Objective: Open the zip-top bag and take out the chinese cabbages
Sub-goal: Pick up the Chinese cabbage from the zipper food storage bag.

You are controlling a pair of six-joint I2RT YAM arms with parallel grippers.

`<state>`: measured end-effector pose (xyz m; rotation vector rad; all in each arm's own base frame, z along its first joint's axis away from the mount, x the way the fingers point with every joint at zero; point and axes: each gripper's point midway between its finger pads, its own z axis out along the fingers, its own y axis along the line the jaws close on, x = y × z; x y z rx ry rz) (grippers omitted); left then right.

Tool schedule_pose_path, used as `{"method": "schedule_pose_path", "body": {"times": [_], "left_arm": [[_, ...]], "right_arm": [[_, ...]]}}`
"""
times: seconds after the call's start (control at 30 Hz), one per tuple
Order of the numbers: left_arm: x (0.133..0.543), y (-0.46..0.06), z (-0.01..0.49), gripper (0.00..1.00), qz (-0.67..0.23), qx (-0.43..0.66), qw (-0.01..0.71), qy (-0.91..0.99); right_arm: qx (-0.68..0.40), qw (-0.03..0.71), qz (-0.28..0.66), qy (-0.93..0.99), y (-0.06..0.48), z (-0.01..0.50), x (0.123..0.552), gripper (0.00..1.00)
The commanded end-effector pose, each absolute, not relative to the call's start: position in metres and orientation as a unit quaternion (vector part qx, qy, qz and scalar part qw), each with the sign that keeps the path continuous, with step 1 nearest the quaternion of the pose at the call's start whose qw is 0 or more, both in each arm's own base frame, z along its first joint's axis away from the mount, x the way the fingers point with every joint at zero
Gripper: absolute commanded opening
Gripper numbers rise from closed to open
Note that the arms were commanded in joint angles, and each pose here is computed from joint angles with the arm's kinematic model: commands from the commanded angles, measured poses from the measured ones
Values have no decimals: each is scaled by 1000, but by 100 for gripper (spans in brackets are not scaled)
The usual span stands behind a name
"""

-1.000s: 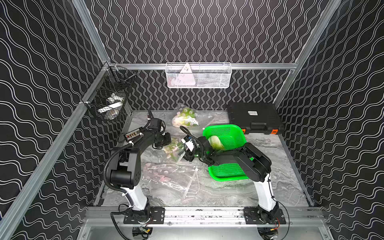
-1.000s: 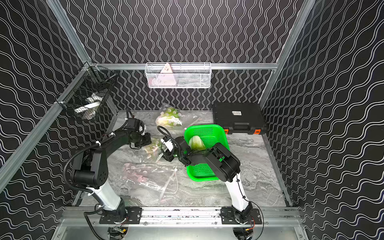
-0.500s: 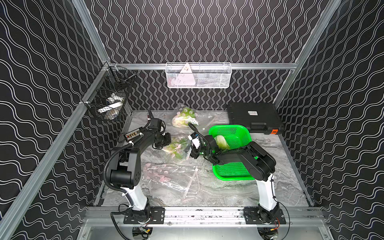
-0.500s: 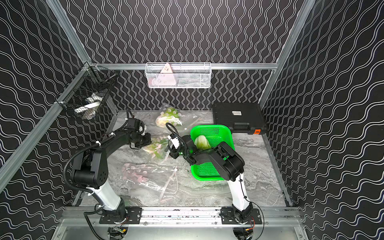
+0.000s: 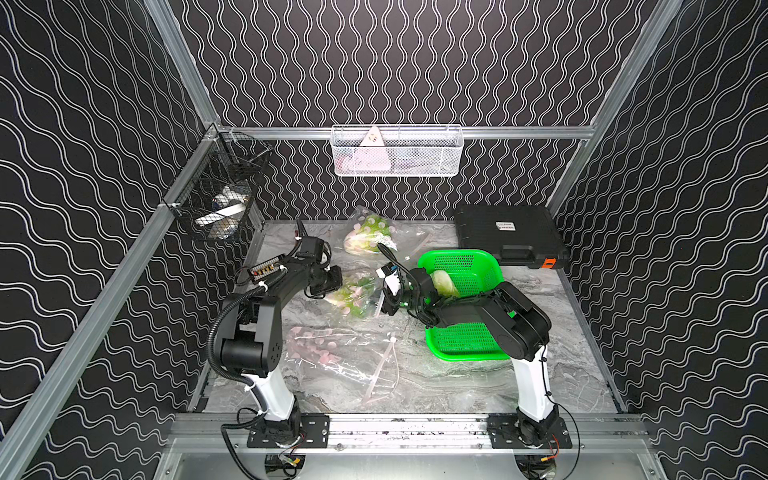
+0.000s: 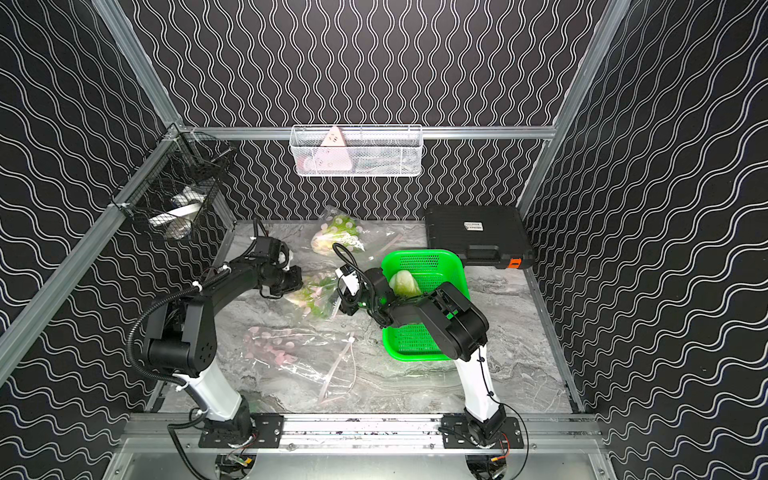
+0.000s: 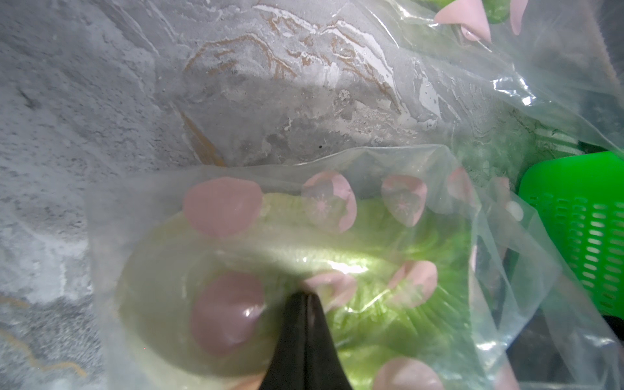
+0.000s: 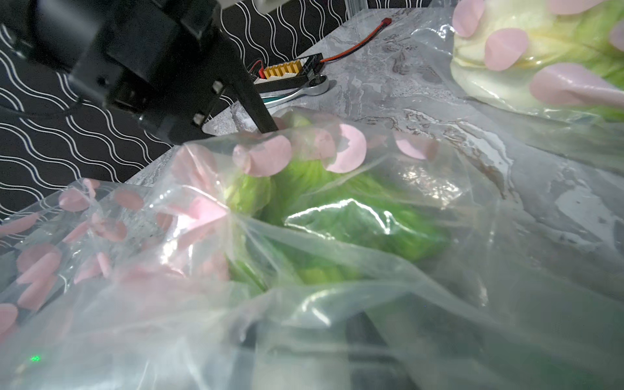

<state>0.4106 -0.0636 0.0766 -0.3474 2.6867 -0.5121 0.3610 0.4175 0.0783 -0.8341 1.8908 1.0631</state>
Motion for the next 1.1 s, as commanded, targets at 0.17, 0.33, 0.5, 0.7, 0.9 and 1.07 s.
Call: {"method": "schedule_pose_path", "body": {"times": [0.17,0.33,0.5,0.7,0.9,1.07], "left_arm": [[396,-67,67,0,-186,-129,154,962],[395,-68,65,0,-187,-130,152,962],[395,-68,66,0,-186,-130,152,962],[395,-68,66,0,-184,-129,151,963],[395,-68,67,0,-187,-129,152,962],[394,-68,65,0,-184,-126,150,963]], "right_arm": [[-344,381,495,701,432,95,342,57],[-354,390,497,689,433,97,336,64],[-338,388,468,718,432,86,351,55],[-313,418,394,757,421,88,381,43],[-323,401,399,758,428,92,385,47],[-308,422,371,767,424,82,390,48]]}}
